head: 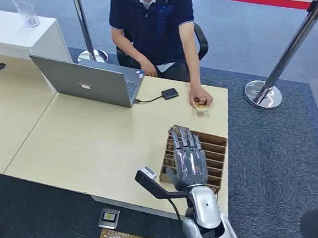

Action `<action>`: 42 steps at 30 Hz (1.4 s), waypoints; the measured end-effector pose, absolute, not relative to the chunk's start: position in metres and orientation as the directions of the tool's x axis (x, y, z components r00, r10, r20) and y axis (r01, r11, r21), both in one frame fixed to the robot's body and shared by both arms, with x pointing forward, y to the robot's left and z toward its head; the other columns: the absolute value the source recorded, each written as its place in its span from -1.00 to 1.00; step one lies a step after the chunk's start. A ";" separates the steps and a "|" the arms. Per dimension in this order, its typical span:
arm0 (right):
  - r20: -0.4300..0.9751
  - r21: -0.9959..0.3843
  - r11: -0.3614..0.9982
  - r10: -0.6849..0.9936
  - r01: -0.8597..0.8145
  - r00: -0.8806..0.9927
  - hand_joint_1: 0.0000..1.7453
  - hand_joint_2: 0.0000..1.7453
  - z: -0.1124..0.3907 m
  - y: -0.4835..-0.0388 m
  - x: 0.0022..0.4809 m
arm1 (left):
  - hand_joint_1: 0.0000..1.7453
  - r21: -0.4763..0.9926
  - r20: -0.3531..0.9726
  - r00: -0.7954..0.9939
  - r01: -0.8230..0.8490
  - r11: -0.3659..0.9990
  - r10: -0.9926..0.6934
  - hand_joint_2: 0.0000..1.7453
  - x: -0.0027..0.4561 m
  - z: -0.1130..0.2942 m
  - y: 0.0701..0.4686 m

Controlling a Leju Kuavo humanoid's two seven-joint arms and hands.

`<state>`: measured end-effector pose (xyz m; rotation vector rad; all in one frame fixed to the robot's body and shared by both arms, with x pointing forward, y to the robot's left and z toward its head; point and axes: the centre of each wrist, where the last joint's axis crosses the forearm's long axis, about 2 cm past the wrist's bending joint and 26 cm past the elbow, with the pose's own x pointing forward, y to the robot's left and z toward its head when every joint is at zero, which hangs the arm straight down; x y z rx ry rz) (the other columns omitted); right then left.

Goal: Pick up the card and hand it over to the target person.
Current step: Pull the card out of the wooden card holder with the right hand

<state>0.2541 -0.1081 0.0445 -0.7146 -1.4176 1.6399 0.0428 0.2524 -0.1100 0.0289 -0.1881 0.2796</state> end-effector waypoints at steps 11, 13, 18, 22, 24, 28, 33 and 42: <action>0.152 -0.975 0.066 0.894 -0.211 -0.422 0.59 1.00 0.047 -0.114 0.250 | -1.00 0.006 0.200 0.946 -0.261 0.965 0.255 -1.00 0.043 -0.110 0.254; 0.153 -0.976 0.069 0.894 -0.208 -0.422 0.60 1.00 0.047 -0.115 0.250 | -1.00 0.005 0.200 0.946 -0.260 0.966 0.254 -1.00 0.043 -0.110 0.254; 0.154 -0.976 0.070 0.894 -0.208 -0.422 0.54 1.00 0.047 -0.114 0.250 | -1.00 0.003 0.198 0.947 -0.260 0.966 0.254 -1.00 0.043 -0.110 0.253; 0.154 -0.976 0.070 0.894 -0.208 -0.422 0.49 1.00 0.047 -0.114 0.250 | -1.00 0.003 0.197 0.947 -0.260 0.966 0.255 -1.00 0.043 -0.110 0.253; 0.154 -0.976 0.070 0.893 -0.208 -0.422 0.45 1.00 0.047 -0.114 0.250 | -1.00 0.002 0.197 0.946 -0.262 0.965 0.256 -1.00 0.042 -0.110 0.252; 0.158 -0.977 0.076 0.887 -0.199 -0.435 0.35 1.00 0.049 -0.113 0.249 | -1.00 -0.001 0.195 0.945 -0.269 0.963 0.264 -1.00 0.042 -0.110 0.251; 0.160 -0.980 0.083 0.875 -0.183 -0.457 0.16 1.00 0.052 -0.110 0.248 | -1.00 -0.002 0.195 0.943 -0.273 0.962 0.268 -1.00 0.042 -0.110 0.250; 0.163 -0.981 0.090 0.863 -0.172 -0.478 -0.04 1.00 0.055 -0.106 0.248 | -1.00 -0.002 0.200 0.941 -0.277 0.961 0.272 -1.00 0.042 -0.110 0.250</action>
